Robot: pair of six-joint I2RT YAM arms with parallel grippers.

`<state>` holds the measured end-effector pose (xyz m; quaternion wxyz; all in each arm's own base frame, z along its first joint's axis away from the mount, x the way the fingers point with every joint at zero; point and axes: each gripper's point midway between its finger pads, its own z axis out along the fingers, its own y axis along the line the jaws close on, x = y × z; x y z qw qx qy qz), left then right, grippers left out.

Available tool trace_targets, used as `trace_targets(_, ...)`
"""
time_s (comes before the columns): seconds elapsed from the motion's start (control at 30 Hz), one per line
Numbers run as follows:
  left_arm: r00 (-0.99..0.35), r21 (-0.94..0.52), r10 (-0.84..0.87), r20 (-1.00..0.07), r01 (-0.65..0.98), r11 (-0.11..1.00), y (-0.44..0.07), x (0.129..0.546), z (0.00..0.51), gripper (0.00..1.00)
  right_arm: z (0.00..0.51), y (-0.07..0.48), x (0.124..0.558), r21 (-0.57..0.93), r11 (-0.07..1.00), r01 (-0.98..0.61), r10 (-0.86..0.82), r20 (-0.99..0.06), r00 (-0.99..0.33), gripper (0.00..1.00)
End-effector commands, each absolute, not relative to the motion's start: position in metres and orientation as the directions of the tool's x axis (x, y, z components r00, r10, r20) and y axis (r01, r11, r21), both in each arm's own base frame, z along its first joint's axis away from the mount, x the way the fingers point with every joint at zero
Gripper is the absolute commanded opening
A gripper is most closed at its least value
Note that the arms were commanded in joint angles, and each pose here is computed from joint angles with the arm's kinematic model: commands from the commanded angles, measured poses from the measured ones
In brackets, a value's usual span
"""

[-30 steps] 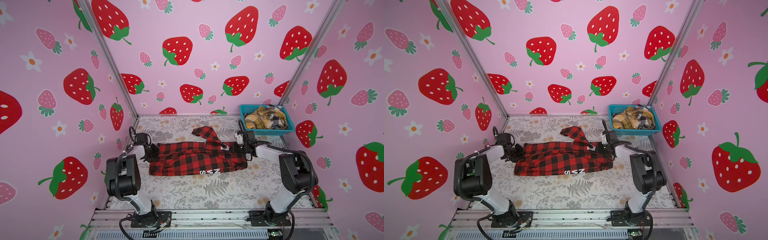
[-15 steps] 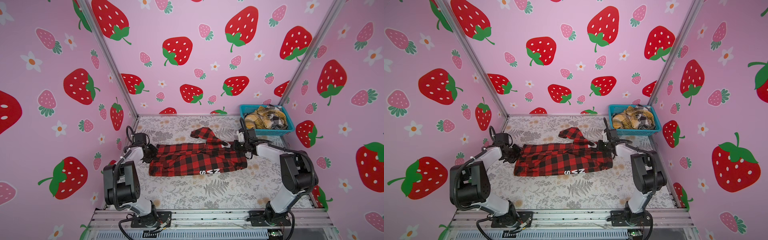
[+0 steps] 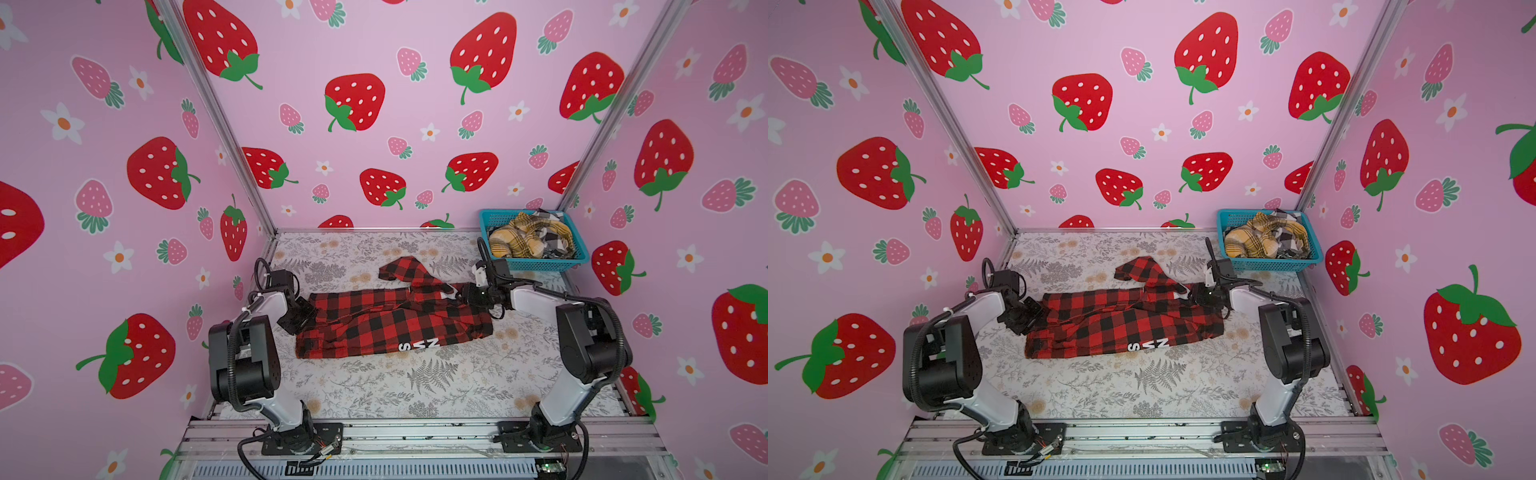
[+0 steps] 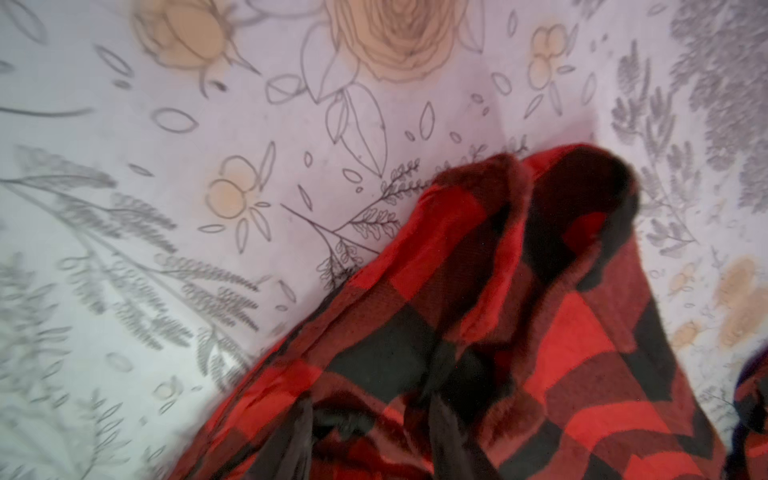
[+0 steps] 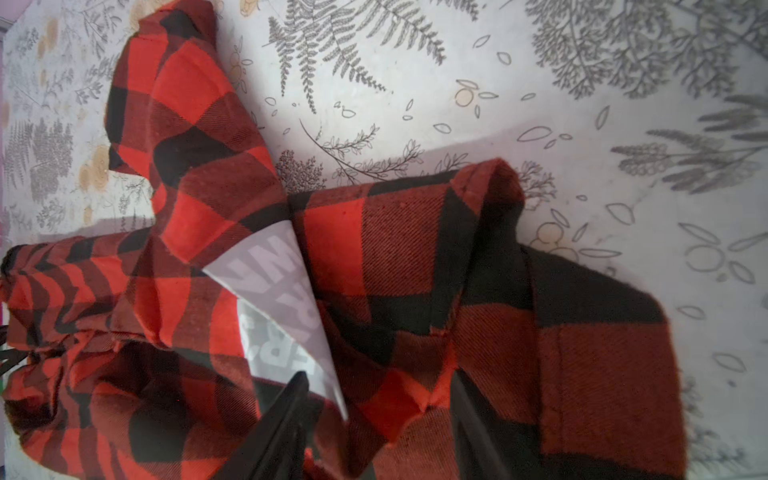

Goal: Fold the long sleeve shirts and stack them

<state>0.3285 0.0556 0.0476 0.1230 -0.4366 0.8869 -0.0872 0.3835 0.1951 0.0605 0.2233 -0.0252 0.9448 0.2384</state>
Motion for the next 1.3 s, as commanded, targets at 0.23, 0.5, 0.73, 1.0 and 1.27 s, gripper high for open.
trace_targets(0.23,-0.637,-0.350,-0.732,-0.242,-0.646,0.678,0.022,0.378,0.123,0.07,0.151,0.239,0.402,0.237,0.909,-0.343,-0.139,-0.604,-0.785,0.71)
trace_targets(0.5,-0.689,-0.329,-0.715,-0.117,-0.652,0.683,-0.007,0.382,0.059,0.00,0.127,0.323,0.431,0.045,0.852,-0.521,-0.393,-0.603,-0.695,0.72)
trace_targets(0.73,-0.723,-0.259,-0.688,-0.060,-0.655,0.710,-0.006,0.361,0.019,0.00,0.095,0.387,0.445,-0.079,0.762,-0.643,-0.550,-0.605,-0.576,0.72)
trace_targets(1.0,-0.742,-0.245,-0.668,-0.058,-0.638,0.730,-0.006,0.354,0.013,0.00,0.052,0.405,0.471,-0.229,0.768,-0.597,-0.609,-0.550,-0.572,0.72)
trace_targets(1.27,-0.754,-0.235,-0.654,-0.061,-0.626,0.743,-0.005,0.353,0.012,0.00,0.032,0.413,0.479,-0.200,0.784,-0.588,-0.585,-0.558,-0.589,0.39)
